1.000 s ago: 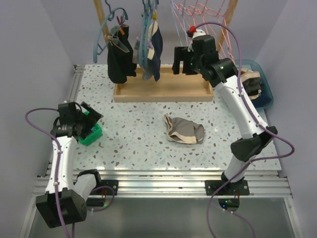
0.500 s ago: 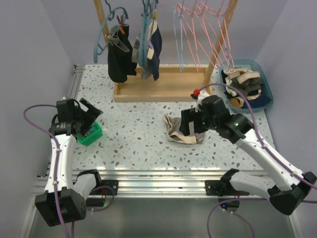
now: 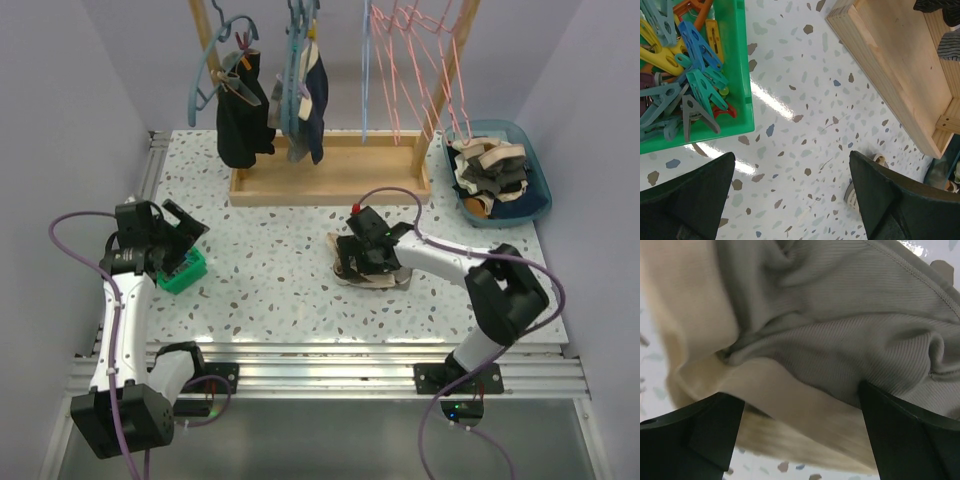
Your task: Remove the underwear clipped to the hanger
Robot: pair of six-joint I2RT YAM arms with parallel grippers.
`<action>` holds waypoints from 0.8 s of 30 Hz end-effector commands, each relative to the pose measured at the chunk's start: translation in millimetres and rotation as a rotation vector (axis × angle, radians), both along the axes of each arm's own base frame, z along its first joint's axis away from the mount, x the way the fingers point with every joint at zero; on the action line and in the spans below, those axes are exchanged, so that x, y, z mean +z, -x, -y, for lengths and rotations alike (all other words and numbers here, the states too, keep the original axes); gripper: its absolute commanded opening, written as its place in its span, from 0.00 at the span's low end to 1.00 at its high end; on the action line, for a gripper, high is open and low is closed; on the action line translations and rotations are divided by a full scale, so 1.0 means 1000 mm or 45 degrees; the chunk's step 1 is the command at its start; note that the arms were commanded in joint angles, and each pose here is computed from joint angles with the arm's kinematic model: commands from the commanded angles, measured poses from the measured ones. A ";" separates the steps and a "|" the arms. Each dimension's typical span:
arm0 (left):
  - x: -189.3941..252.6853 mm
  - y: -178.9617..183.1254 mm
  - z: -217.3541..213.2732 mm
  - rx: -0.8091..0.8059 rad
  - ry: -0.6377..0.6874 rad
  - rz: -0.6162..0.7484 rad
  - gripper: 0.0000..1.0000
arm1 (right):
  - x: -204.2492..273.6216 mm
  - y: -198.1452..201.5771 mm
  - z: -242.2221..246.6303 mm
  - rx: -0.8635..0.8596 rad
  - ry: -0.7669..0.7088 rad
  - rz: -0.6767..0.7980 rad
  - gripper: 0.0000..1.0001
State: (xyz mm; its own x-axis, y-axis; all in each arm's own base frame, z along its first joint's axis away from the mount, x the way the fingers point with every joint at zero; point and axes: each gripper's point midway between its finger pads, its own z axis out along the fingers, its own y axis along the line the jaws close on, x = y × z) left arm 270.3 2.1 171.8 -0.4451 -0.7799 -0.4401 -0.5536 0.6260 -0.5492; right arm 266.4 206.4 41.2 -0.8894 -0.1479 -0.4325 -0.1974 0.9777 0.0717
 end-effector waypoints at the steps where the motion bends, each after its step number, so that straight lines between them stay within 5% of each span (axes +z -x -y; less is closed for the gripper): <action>1: 0.004 0.004 0.001 -0.027 -0.028 0.023 1.00 | -0.015 -0.029 -0.006 -0.177 0.024 0.058 0.98; 5: 0.001 0.009 0.000 -0.024 -0.041 0.002 1.00 | -0.041 -0.029 -0.001 -0.257 0.089 -0.001 0.98; 8: -0.002 0.011 -0.001 -0.026 -0.048 -0.009 1.00 | -0.053 -0.023 0.002 -0.279 0.094 -0.034 0.84; 12: -0.006 0.014 0.000 -0.028 -0.047 -0.020 1.00 | -0.055 -0.012 0.024 -0.344 0.086 -0.031 0.36; 13: -0.007 0.013 0.000 -0.030 -0.041 -0.021 1.00 | -0.050 -0.011 0.033 -0.375 0.096 -0.022 0.00; 24: -0.006 0.009 0.005 -0.054 -0.017 -0.014 1.00 | 0.090 -0.091 0.202 -0.969 -0.092 0.284 0.00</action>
State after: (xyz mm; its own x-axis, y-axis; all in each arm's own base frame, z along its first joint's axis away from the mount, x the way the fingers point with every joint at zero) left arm 258.2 0.9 161.7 -0.4653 -0.7702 -0.4362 -0.5628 0.6378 -0.5257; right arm 328.7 43.1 72.5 -0.7399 0.4368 -0.5116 0.4466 0.8877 0.1120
